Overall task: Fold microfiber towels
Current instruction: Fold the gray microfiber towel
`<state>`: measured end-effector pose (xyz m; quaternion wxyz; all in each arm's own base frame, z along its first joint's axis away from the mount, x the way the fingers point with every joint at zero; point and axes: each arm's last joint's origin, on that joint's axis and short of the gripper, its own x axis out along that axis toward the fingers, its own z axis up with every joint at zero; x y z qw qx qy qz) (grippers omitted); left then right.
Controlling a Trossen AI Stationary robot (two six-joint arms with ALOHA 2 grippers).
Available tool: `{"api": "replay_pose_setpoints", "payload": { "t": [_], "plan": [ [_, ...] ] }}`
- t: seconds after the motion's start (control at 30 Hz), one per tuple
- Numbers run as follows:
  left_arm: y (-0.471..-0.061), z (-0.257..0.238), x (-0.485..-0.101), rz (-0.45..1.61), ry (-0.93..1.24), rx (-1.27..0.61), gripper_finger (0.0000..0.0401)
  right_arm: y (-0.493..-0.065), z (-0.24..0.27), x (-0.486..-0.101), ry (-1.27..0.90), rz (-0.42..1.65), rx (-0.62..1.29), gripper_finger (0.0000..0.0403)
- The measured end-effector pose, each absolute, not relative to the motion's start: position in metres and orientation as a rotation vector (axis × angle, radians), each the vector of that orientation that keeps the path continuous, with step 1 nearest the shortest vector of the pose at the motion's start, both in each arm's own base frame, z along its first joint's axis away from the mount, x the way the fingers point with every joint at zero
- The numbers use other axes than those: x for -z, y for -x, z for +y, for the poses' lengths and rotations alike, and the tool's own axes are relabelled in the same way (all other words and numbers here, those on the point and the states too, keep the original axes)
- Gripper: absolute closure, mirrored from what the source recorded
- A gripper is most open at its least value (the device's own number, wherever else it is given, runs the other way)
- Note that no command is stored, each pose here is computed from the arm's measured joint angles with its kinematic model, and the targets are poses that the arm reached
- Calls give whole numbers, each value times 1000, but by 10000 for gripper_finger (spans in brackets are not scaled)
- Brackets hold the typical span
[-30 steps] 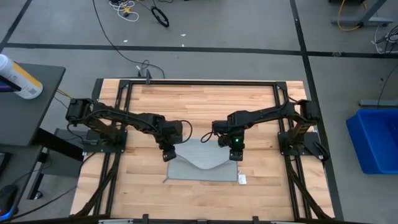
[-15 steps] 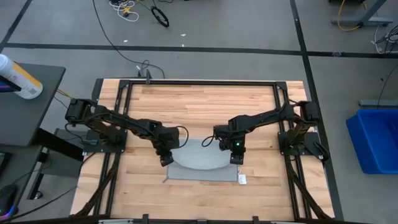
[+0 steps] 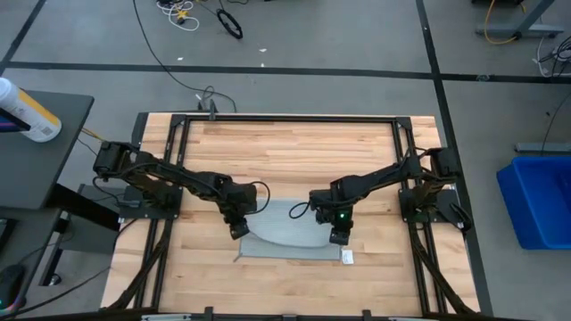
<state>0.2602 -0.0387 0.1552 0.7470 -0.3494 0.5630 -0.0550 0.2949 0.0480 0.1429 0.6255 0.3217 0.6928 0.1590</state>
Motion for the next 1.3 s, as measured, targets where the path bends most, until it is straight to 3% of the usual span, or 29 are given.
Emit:
{"api": "replay_pose_setpoints", "payload": {
  "t": [0.9, 1.3],
  "plan": [
    [-270, -53, -135, 1254, 768, 116, 399, -298, 48, -142, -725, 1560, -346, 402],
    [-270, -57, -135, 1265, 765, 188, 376, -298, 49, -143, -735, 1561, -358, 376]
  ]
}}
